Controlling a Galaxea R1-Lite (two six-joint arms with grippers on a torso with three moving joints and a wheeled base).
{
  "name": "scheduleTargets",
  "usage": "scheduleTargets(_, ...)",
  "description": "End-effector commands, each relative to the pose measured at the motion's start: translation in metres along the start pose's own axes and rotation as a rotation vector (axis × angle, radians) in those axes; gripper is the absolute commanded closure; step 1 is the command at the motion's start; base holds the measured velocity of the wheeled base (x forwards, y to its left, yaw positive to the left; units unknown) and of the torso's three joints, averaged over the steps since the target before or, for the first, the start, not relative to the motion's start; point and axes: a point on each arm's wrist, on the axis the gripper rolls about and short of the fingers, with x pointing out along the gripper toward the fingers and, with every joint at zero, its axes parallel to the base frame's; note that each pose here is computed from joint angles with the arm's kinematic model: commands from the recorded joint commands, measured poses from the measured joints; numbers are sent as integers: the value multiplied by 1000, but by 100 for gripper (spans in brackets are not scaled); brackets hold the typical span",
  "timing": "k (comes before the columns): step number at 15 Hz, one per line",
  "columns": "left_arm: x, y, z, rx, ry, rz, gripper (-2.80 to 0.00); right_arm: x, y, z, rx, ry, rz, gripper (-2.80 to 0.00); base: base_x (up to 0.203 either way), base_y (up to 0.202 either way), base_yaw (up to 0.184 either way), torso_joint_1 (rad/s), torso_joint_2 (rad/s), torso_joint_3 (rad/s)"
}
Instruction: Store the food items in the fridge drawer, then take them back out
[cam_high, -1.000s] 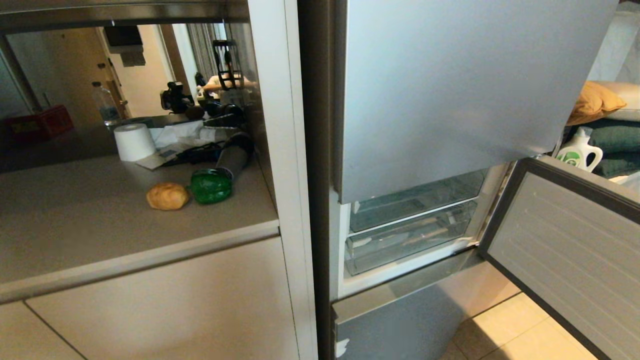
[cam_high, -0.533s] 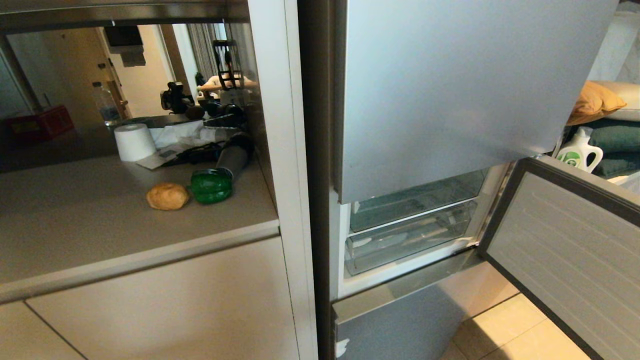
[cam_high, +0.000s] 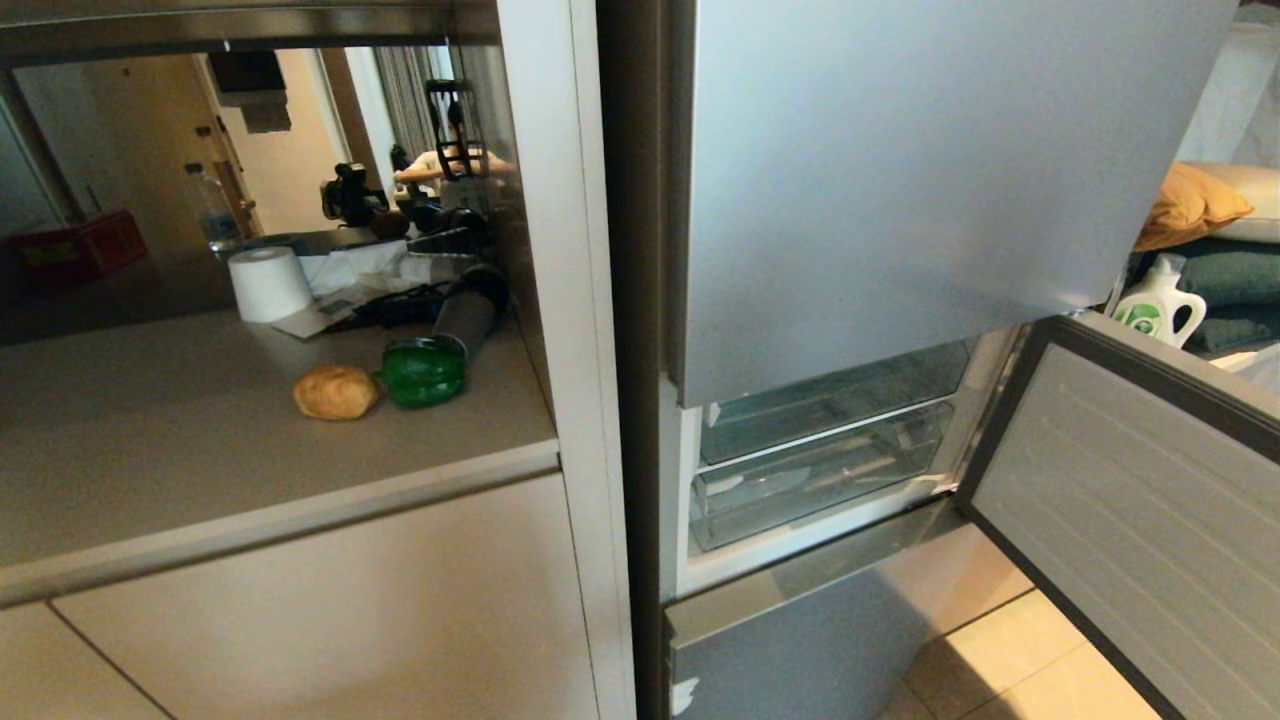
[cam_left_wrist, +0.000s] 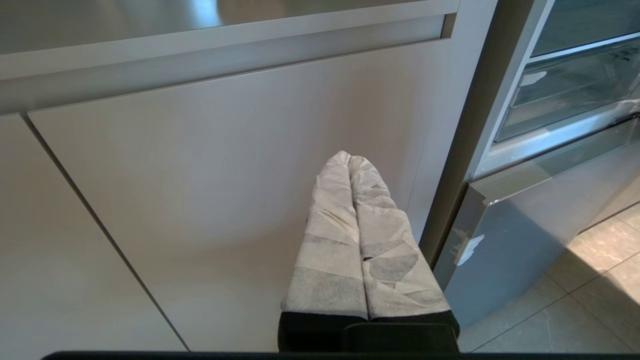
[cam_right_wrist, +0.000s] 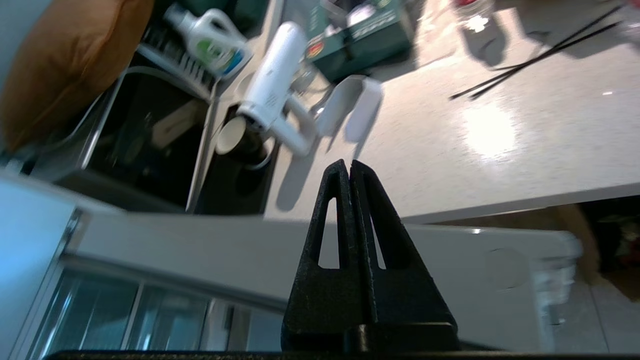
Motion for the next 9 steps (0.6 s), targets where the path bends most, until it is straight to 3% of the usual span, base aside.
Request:
scheduleTargets(1,0,0,0,0,0,0,0,-2,-9,5,19,-24,-39,0,0,0,0,0,0,0)
scheduleTargets(3,0,0,0,0,0,0,0,7,-34,13,71,-23,-116,0,0,0,0,0,0,0)
scheduleTargets(9,0,0,0,0,0,0,0,-2,-67,-11,179,76,-108,0,0,0,0,0,0,0)
